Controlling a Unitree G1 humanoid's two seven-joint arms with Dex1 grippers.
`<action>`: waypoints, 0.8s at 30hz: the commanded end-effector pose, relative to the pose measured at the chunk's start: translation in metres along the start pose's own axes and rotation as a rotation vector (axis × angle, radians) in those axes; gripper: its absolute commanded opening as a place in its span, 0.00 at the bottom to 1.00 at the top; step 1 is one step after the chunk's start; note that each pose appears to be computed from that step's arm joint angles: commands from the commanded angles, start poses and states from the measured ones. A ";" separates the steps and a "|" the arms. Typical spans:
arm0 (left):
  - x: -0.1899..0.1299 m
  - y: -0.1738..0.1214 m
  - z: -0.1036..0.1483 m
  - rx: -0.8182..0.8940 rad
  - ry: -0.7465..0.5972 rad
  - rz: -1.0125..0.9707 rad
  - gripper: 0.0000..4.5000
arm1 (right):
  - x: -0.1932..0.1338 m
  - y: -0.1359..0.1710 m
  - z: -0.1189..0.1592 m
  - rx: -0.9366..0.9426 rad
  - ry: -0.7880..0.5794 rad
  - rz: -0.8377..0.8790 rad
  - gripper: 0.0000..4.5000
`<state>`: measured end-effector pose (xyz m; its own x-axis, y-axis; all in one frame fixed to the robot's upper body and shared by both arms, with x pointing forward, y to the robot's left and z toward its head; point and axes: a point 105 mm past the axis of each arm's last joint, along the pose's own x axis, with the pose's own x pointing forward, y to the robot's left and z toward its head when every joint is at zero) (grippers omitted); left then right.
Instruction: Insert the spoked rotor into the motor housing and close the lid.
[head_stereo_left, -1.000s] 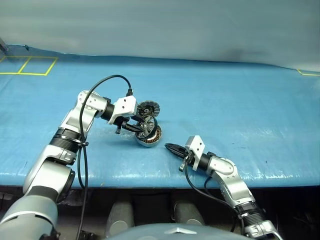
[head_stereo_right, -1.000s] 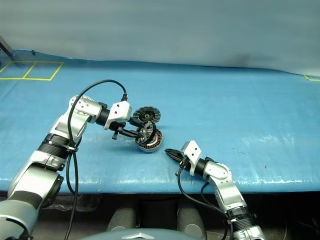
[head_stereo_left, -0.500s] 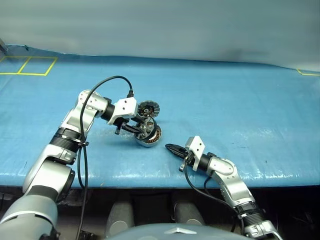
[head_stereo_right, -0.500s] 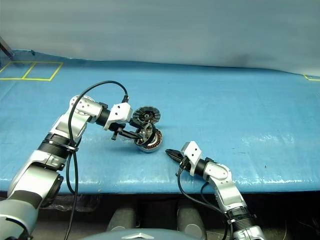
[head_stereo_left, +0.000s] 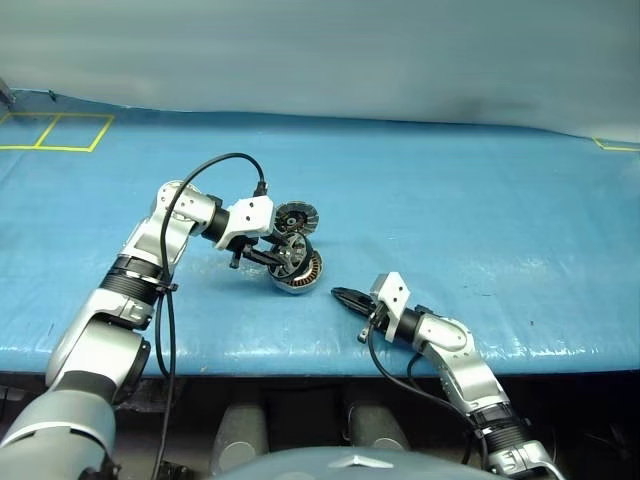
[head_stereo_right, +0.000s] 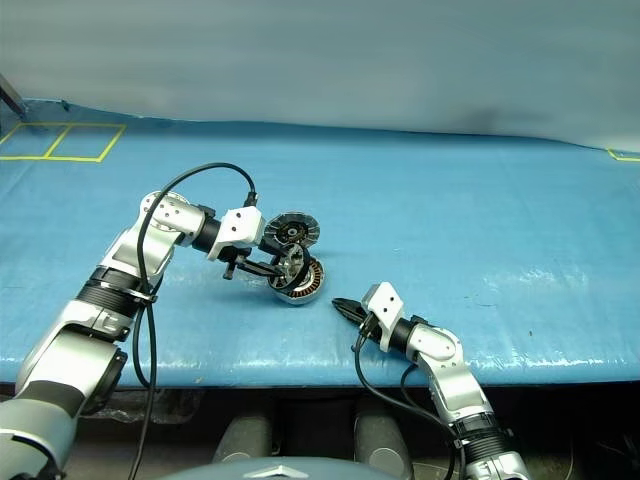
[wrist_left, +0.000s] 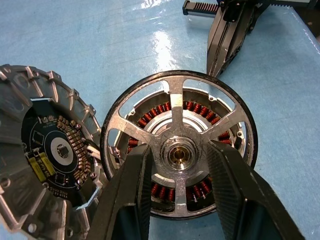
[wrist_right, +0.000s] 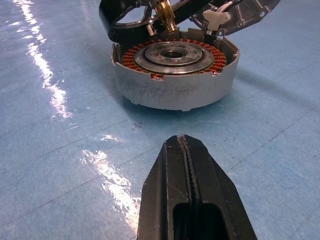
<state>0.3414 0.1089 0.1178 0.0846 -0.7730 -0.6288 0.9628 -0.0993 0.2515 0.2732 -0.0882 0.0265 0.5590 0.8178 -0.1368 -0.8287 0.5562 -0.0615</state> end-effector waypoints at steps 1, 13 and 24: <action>-0.004 0.002 0.005 0.024 -0.013 0.004 0.48 | 0.001 -0.001 0.007 -0.022 -0.032 -0.004 0.00; -0.008 0.006 0.011 0.030 -0.046 0.041 0.74 | 0.002 -0.002 0.007 -0.026 -0.029 -0.009 0.00; -0.020 -0.019 0.003 -0.049 -0.118 0.062 0.74 | 0.002 -0.027 0.028 -0.012 -0.085 -0.154 0.00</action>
<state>0.3219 0.1220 0.1128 0.0841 -0.8236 -0.5609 0.9777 -0.0405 0.2061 0.2855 -0.0914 0.0327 0.6311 0.7680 -0.1088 -0.7752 0.6293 -0.0547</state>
